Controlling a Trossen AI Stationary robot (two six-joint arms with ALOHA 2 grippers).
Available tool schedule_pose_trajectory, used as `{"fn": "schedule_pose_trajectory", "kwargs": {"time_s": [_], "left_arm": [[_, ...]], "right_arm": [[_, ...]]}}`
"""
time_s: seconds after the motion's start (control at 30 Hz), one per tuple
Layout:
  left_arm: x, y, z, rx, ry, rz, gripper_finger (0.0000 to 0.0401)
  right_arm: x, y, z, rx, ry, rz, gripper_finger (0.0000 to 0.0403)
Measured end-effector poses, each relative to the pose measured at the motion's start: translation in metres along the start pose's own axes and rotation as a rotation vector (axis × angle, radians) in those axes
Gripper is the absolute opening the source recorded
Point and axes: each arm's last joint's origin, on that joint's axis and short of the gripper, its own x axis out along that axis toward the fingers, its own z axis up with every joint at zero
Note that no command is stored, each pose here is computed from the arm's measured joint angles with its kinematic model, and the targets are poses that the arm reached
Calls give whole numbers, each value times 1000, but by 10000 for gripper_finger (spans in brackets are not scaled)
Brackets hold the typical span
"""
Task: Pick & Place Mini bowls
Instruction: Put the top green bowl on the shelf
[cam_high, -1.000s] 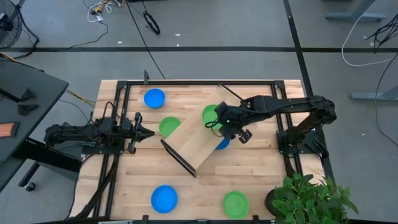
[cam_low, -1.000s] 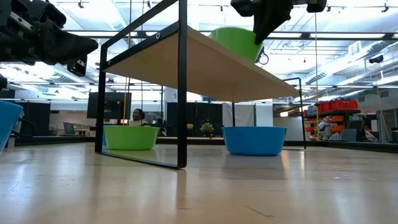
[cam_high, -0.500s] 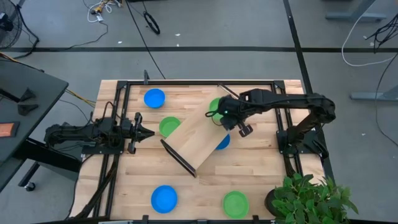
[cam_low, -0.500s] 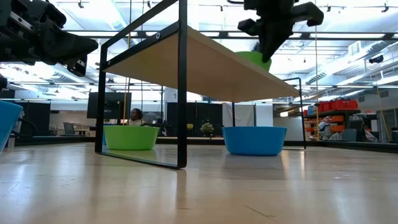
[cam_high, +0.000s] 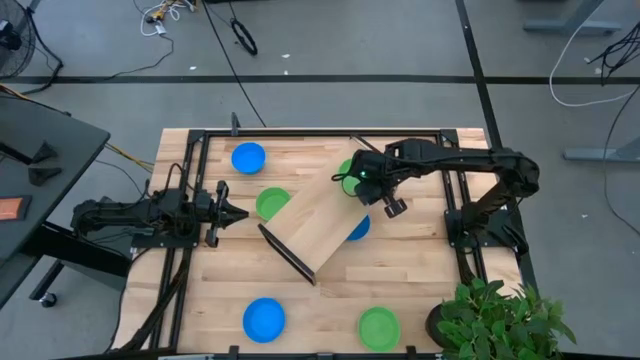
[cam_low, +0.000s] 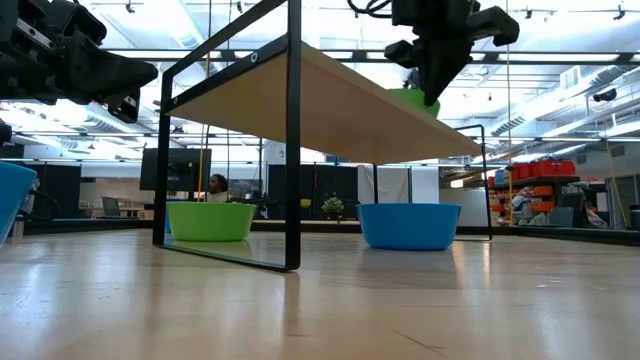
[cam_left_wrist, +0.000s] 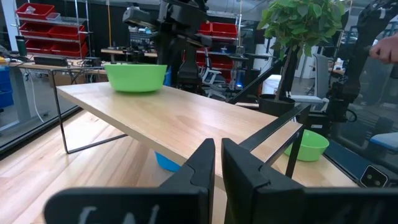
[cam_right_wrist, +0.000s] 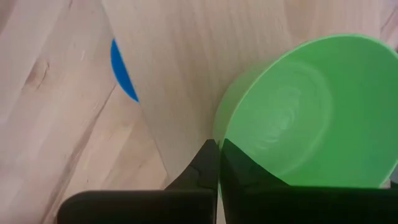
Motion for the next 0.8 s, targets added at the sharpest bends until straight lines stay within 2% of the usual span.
{"fn": "schedule_pose_trajectory", "kwargs": {"time_s": [0.2,0.8], "left_arm": [[0,0,0,0,0,0,32],[0,0,0,0,0,0,32]], "right_arm": [[0,-2,-2,43,11,0,0],[4,-1,-3,58,42,24,2]]}}
